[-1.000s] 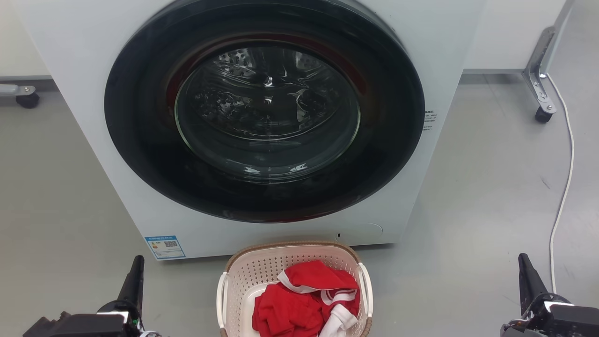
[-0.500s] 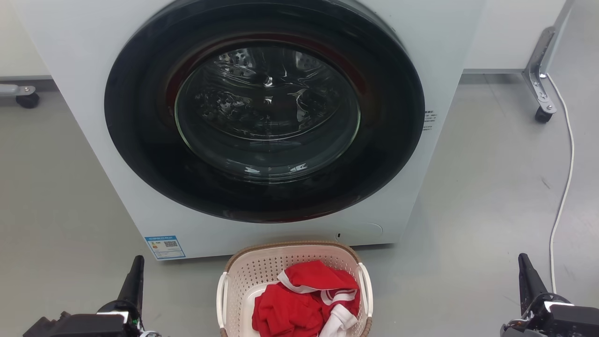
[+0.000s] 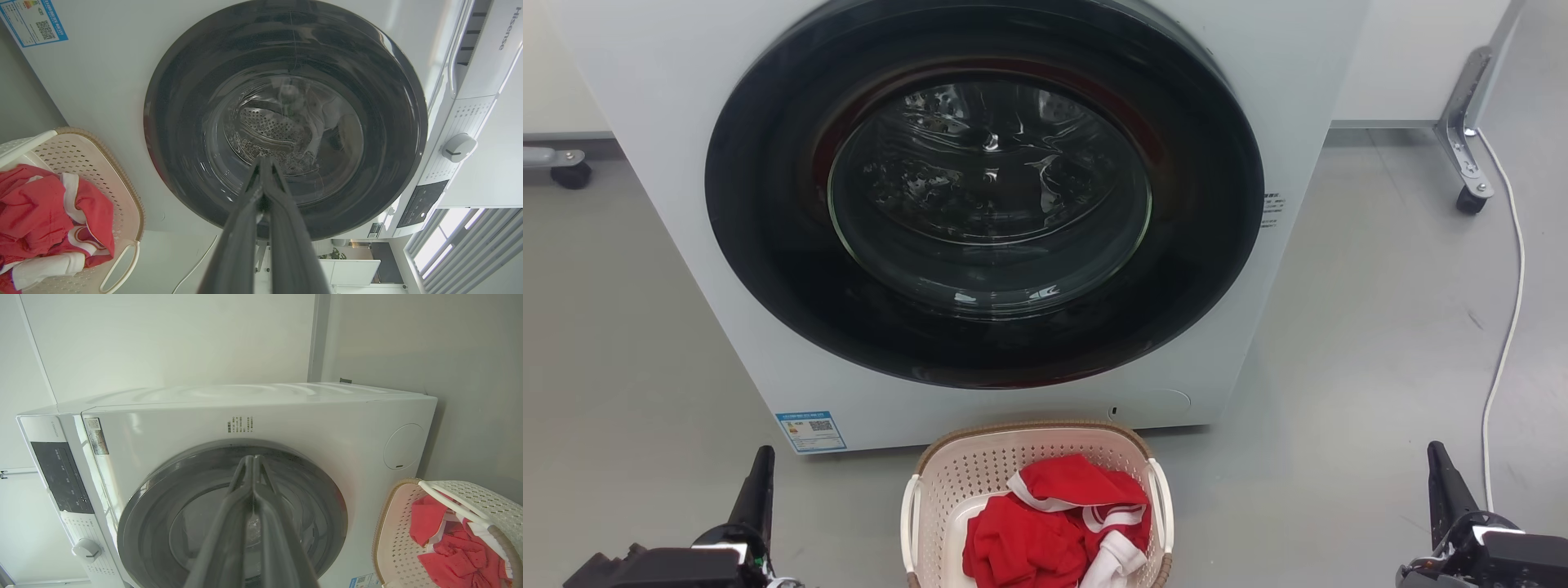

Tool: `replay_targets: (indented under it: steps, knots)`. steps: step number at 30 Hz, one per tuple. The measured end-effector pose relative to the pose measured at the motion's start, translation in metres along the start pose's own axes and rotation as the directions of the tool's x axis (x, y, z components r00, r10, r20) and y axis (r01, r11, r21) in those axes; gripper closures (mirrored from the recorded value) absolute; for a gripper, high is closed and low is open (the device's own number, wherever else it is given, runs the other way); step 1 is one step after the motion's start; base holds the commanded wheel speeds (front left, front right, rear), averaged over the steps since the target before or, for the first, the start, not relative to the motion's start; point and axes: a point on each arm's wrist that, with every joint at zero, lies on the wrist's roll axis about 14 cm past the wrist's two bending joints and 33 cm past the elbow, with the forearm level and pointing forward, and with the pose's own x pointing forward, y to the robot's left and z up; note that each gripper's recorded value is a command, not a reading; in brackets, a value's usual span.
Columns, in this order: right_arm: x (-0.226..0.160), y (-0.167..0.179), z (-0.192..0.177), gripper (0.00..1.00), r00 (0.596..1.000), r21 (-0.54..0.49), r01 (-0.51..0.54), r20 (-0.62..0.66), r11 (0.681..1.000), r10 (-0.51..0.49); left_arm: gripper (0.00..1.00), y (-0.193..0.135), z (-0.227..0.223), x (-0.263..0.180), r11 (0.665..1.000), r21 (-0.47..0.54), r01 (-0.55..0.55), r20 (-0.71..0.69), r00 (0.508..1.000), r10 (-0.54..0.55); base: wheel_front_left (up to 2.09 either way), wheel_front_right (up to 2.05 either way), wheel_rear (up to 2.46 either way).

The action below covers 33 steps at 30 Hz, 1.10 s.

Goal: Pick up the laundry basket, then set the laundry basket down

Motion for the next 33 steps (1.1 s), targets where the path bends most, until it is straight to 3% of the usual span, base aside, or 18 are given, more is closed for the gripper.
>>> replay_targets:
  steps: [33]
  knots:
    - [0.0000,0.0005,-0.0001,1.00,1.000,0.000,-0.004,0.000,1.000,0.004,1.00,-0.0001,0.0000,0.0000,1.000,0.000,0.000,0.000,1.000,0.000,0.00,0.00,0.00]
